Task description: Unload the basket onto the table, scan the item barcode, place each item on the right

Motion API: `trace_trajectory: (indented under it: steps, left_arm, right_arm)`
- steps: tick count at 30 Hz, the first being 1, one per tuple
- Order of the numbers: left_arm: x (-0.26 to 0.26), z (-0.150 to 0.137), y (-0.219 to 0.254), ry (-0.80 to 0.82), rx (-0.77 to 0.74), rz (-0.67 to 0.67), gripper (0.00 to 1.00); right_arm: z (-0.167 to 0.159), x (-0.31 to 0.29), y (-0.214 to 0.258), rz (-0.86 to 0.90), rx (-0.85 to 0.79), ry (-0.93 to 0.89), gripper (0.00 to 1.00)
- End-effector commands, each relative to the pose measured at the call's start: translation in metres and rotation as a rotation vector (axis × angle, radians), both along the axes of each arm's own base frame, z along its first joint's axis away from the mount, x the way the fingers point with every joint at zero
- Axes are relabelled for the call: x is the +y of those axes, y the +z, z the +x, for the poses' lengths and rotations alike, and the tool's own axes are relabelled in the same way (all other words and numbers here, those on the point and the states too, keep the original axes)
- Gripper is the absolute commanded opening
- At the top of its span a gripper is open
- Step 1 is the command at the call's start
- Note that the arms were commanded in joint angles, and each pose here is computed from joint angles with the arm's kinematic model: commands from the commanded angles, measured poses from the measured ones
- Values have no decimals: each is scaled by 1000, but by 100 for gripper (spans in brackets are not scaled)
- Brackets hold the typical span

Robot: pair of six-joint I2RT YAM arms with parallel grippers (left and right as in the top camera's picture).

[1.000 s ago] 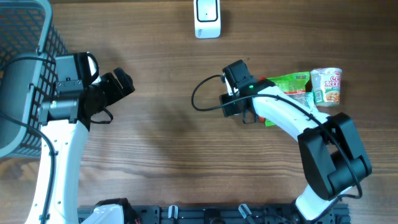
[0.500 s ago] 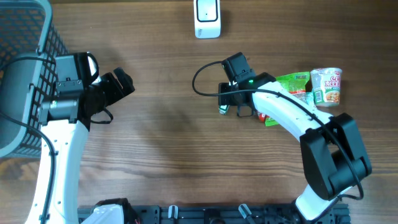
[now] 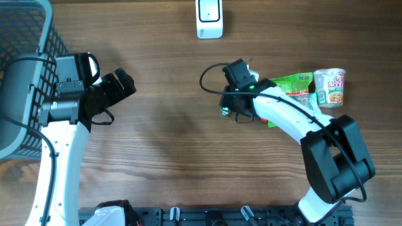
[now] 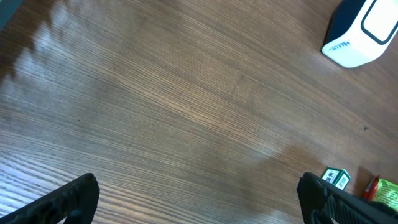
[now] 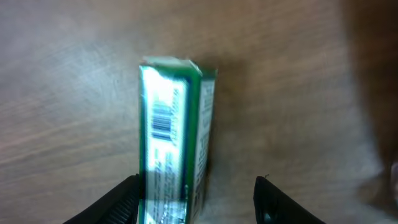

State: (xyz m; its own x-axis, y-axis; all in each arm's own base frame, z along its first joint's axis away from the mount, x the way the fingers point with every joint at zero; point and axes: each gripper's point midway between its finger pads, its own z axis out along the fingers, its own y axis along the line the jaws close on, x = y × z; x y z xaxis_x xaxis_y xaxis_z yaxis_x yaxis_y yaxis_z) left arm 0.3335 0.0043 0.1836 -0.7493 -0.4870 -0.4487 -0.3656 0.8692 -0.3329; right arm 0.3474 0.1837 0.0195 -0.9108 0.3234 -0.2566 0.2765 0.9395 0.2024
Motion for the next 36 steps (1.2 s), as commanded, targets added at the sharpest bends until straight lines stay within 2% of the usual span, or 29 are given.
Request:
trace_trajectory:
  steps: [1, 5, 9, 11, 18, 20, 26, 28, 32, 36]
  left_arm:
    - [-3, 0, -1, -16, 2, -2, 100]
    - [-3, 0, -1, -16, 2, -2, 100]
    - [-3, 0, -1, -16, 2, -2, 100]
    - [-3, 0, -1, -16, 2, -2, 100]
    - [-3, 0, -1, -16, 2, -2, 100]
    - [-3, 0, -1, -16, 2, -2, 100]
    - [-3, 0, -1, -16, 2, -2, 100]
    - [-3, 0, -1, -16, 2, -2, 100]
    - [-3, 0, -1, -16, 2, -2, 100]
    - [-3, 0, -1, -16, 2, -2, 100]
  right_arm:
    - [-18, 10, -19, -8, 57, -8, 58]
    - [-21, 18, -18, -7, 49, 21, 52]
    - [-18, 13, -18, -42, 26, 22, 34]
    - [-18, 14, -18, -54, 21, 63, 31]
    - [-18, 13, -18, -57, 24, 65, 33]
    - [-18, 13, -17, -57, 21, 72, 37]
    - [-12, 19, -6, -72, -23, 196, 34]
    - [-11, 17, -6, -78, -25, 201, 45]
    - [0, 15, -4, -99, -77, 189, 50]
    - [7, 15, -9, -113, -98, 179, 50]
